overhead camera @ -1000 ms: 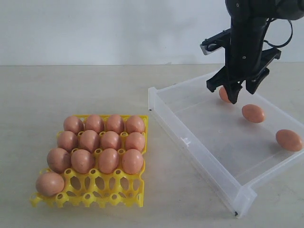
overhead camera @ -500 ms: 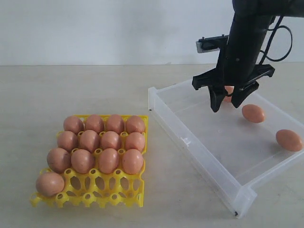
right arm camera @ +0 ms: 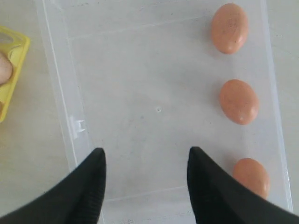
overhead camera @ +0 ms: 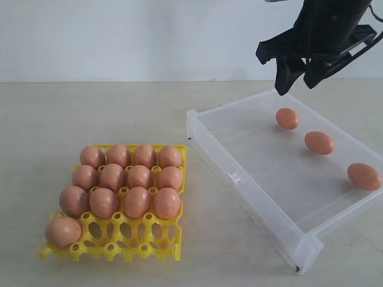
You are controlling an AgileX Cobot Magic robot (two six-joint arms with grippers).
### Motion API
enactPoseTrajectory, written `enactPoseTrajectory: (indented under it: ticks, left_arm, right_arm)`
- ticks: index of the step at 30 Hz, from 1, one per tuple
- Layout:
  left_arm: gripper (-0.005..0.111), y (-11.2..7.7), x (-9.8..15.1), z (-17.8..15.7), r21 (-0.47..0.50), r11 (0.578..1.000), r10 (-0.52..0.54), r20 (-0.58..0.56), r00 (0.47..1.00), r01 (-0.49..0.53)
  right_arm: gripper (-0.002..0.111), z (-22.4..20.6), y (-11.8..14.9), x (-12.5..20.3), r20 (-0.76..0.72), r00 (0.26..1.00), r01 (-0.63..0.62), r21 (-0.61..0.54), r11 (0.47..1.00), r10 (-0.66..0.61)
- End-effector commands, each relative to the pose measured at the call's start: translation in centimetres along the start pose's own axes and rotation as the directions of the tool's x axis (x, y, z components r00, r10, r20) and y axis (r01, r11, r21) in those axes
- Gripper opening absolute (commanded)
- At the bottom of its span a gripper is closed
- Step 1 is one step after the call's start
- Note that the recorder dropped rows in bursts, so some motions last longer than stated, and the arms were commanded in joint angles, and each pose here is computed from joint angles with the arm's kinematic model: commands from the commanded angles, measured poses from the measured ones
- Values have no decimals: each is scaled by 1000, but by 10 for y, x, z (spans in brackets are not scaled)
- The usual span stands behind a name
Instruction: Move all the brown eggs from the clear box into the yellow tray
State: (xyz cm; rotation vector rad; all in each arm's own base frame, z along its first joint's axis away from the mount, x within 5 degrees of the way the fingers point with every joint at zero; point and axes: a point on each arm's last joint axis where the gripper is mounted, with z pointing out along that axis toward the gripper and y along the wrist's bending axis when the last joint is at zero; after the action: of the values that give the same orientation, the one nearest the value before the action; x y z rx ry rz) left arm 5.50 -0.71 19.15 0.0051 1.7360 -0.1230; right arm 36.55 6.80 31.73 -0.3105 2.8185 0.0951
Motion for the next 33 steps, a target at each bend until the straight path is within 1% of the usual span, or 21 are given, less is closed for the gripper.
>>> enactPoseTrajectory:
  ticks: [1,4,6,7,9,11,12,13,14,15,17,18,20,23,25,27,28,31,33]
  left_arm:
    - [4,0,1,0,3,1000,-11,4,1000,11]
    - [4,0,1,0,3,1000,-11,4,1000,11]
    - [4,0,1,0,3,1000,-11,4,1000,11]
    - [4,0,1,0,3,1000,-11,4,1000,11]
    - [4,0,1,0,3,1000,-11,4,1000,11]
    - [4,0,1,0,3,1000,-11,4,1000,11]
    - [4,0,1,0,3,1000,-11,4,1000,11]
    - [4,0,-1,0,1,1000,-11,19,1000,11]
    - [4,0,-1,0,0,1000,-8,18,1000,8]
    - [4,0,-1,0,-1,1000,-8,23,1000,8]
    - [4,0,-1,0,-1,1000,-8,23,1000,8]
    - [4,0,-1,0,-1,1000,-8,25,1000,8]
    - [4,0,-1,0,-1,1000,-8,25,1000,8]
    - [4,0,-1,0,-1,1000,-8,25,1000,8]
    - [4,0,-1,0,-1,1000,-8,25,1000,8]
    - [4,0,-1,0,-1,1000,-8,24,1000,8]
    - [4,0,-1,0,-1,1000,-8,24,1000,8]
    - [4,0,-1,0,-1,1000,-8,24,1000,8]
    - [4,0,-1,0,-1,1000,-8,24,1000,8]
  right_arm:
    - [46,-1,-1,3,-5,1000,15,9,1000,-15]
    - [46,6,0,10,-37,999,13,0,1000,-13]
    - [45,1,0,20,-33,999,13,1,1000,-13]
    - [43,-13,1,28,5,1000,16,3,1000,-16]
    - [36,-49,3,44,117,991,58,18,998,-60]
    - [24,-100,7,68,297,933,192,72,979,-204]
    - [18,-122,10,84,350,899,246,97,964,-264]
    - [13,-133,11,95,362,884,274,115,955,-297]
    - [9,-141,10,108,341,876,309,147,939,-342]
    - [6,-143,10,117,314,875,337,149,930,-368]
    - [8,-138,9,124,269,881,363,144,921,-390]
    - [11,-132,9,126,252,888,363,132,922,-385]
    - [20,-122,9,129,221,895,370,116,922,-387]
    - [37,-98,7,132,134,910,381,97,919,-392]
    - [46,-79,0,129,87,900,411,150,899,-426]
    - [48,-62,-8,123,53,893,425,226,877,-447]
    - [47,-54,-13,120,34,902,408,263,874,-431]
    - [47,-31,-20,107,0,938,330,298,896,-346]
    - [47,-17,-22,101,-10,960,271,299,915,-280]
